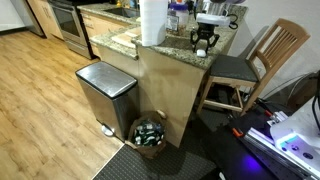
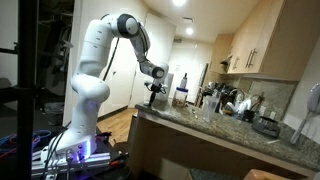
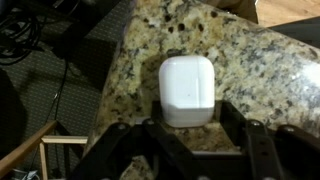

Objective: Pick the white bottle and put it on the plastic bottle, then pick the white object and put it on the white bottle

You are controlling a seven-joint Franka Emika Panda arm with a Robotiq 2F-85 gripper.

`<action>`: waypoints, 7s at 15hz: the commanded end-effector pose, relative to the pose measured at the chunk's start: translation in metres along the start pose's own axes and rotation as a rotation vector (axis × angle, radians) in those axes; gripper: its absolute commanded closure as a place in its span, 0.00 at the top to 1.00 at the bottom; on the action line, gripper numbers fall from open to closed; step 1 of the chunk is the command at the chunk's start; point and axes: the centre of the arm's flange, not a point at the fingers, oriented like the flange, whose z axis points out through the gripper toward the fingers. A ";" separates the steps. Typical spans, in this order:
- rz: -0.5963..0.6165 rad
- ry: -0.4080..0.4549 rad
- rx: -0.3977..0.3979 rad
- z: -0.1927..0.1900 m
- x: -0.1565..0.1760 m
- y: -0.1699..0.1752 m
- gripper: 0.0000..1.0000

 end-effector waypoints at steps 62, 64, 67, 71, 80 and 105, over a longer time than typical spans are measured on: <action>1.090 0.260 0.553 -0.322 0.140 -0.074 0.19; 1.096 0.255 0.547 -0.314 0.145 -0.079 0.44; 1.125 0.238 0.538 -0.316 0.151 -0.079 0.19; 1.214 0.208 0.498 -0.317 0.158 -0.099 0.19; 1.300 0.198 0.527 -0.312 0.148 -0.105 0.19; 1.462 0.182 0.561 -0.289 0.182 -0.101 0.19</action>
